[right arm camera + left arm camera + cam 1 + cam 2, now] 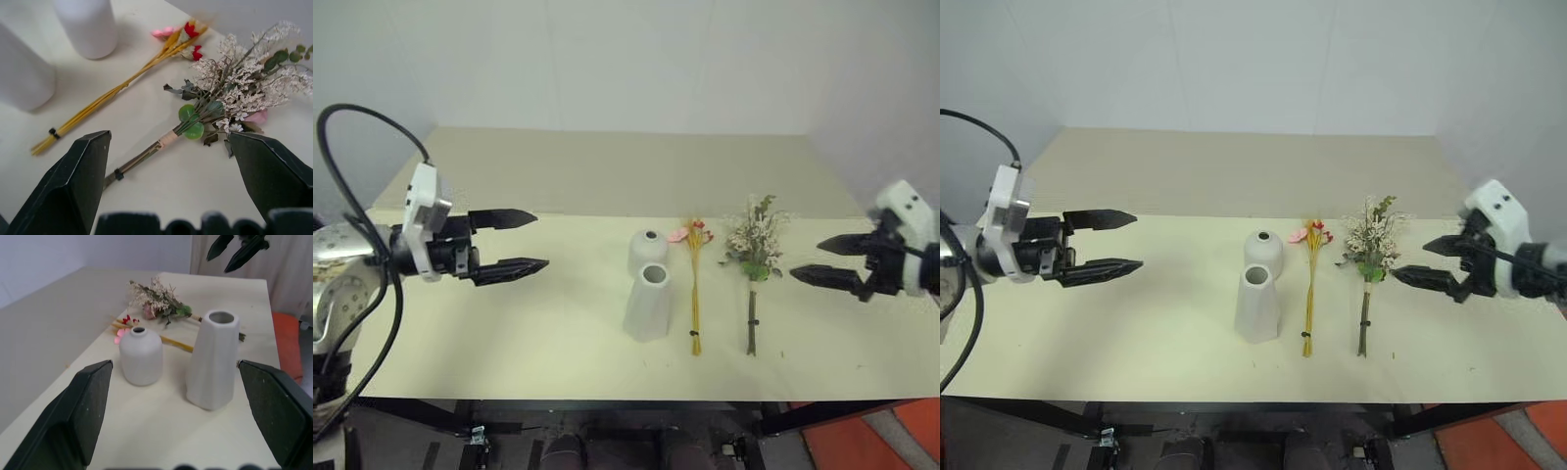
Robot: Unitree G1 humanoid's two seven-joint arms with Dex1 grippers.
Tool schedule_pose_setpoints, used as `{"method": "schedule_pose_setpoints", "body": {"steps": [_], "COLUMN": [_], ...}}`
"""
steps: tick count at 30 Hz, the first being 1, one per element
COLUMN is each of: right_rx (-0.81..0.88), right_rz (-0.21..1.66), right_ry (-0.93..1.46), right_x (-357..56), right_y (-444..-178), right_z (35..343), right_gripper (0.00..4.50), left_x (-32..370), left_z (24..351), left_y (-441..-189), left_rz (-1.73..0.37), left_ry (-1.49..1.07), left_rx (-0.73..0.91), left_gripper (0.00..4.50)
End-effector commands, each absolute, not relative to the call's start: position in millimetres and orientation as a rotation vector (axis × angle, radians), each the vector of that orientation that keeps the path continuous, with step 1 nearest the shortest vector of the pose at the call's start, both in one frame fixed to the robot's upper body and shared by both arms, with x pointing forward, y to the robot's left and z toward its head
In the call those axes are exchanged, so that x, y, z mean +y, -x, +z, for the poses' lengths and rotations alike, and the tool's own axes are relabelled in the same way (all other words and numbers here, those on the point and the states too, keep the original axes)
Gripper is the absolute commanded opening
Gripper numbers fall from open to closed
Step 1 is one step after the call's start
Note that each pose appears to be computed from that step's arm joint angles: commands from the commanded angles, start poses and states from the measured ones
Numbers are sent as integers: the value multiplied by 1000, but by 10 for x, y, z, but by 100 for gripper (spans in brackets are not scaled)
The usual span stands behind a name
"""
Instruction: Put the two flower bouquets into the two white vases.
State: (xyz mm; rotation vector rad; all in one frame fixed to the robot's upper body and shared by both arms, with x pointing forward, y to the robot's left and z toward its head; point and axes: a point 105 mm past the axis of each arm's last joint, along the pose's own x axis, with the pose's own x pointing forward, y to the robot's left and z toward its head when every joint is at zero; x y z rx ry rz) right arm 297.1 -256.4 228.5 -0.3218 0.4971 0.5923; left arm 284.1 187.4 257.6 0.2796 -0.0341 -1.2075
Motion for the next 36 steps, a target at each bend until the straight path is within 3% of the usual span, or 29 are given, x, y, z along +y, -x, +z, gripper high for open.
{"method": "schedule_pose_setpoints", "body": {"steps": [1,12,23,26,36], "right_rx": [633,1015,1052,1028,959], "right_rz": [500,263,180,171,216], "right_ry": [249,150,78,66,39], "right_x": [-2526,-2478,-2420,-2425,-2348], "right_y": [-3065,-3392,-3635,-3703,-3778], "right_z": [2217,1710,1471,1473,1515], "right_gripper": [450,450,450,398,50], "left_x": [1783,1637,1650,1655,1674], "left_z": [2741,2823,2774,2764,2743], "left_y": [-2858,-3030,-2994,-2992,-2977], "left_rz": [-1259,-1314,-1326,-1324,-1308], "left_ry": [-307,-298,-304,-306,-313], "left_rx": [-98,-123,-115,-114,-110], "left_gripper": [445,445,445,450,450]}}
